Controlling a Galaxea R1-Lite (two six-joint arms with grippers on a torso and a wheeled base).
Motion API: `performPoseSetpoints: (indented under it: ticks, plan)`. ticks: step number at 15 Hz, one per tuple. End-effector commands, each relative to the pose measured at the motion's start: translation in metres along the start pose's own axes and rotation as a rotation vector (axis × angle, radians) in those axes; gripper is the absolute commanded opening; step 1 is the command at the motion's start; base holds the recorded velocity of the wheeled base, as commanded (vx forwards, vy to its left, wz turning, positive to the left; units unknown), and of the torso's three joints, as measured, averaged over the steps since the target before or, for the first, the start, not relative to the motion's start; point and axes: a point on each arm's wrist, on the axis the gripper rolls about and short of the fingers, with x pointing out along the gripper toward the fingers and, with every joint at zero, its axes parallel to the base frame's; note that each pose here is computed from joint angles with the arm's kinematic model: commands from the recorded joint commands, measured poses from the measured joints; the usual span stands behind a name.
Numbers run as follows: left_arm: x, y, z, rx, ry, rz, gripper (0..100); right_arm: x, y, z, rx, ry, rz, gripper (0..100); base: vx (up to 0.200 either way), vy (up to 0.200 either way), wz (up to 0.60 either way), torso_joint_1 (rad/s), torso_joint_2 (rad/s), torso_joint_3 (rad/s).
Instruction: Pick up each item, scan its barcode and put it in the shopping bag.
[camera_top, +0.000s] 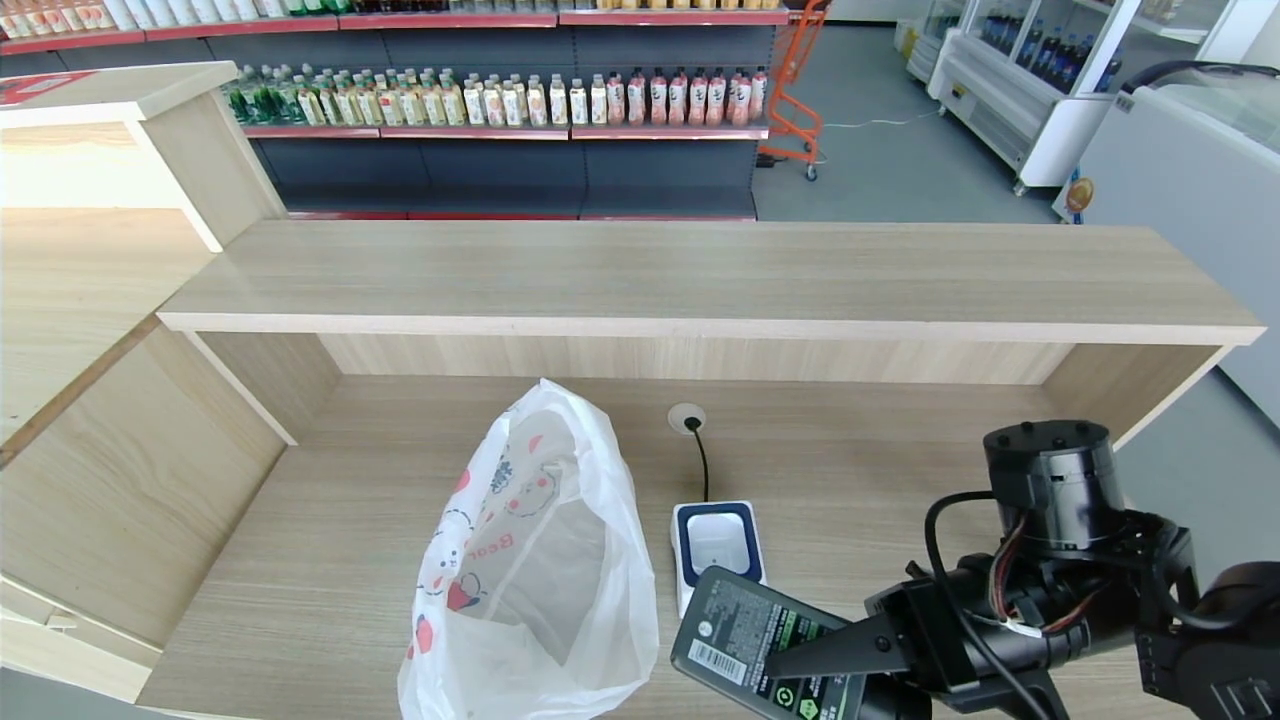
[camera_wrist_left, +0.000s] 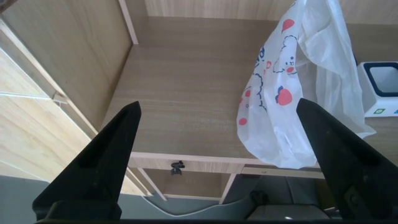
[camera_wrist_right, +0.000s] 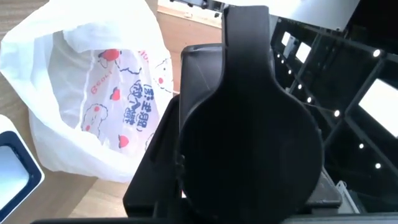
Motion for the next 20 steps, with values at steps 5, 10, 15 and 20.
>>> performPoseSetpoints:
  ticks: [5, 10, 15, 20]
  plan:
    - [0.0, 0.0, 0.0, -0.001, 0.0, 0.001, 100, -0.001, -0.005, -0.003, 0.073, 0.008, -0.004, 0, 0.0, 0.0, 0.0, 0.0, 0.0, 0.0]
    - [0.0, 0.0, 0.0, -0.001, 0.0, 0.001, 100, -0.13, -0.067, -0.02, 0.758, 0.603, -0.074, 0, 0.0, 0.0, 0.0, 0.0, 0.0, 0.0]
    - [0.0, 0.0, 0.0, -0.001, 0.0, 0.001, 100, -0.144, -0.038, 0.003, 1.822, 0.941, -0.346, 0, 0.0, 0.0, 0.0, 0.0, 0.0, 0.0]
    - [0.0, 0.0, 0.0, -0.001, 0.0, 0.001, 100, -0.087, -0.013, -0.024, 2.617, 0.863, -0.597, 0, 0.0, 0.0, 0.0, 0.0, 0.0, 0.0]
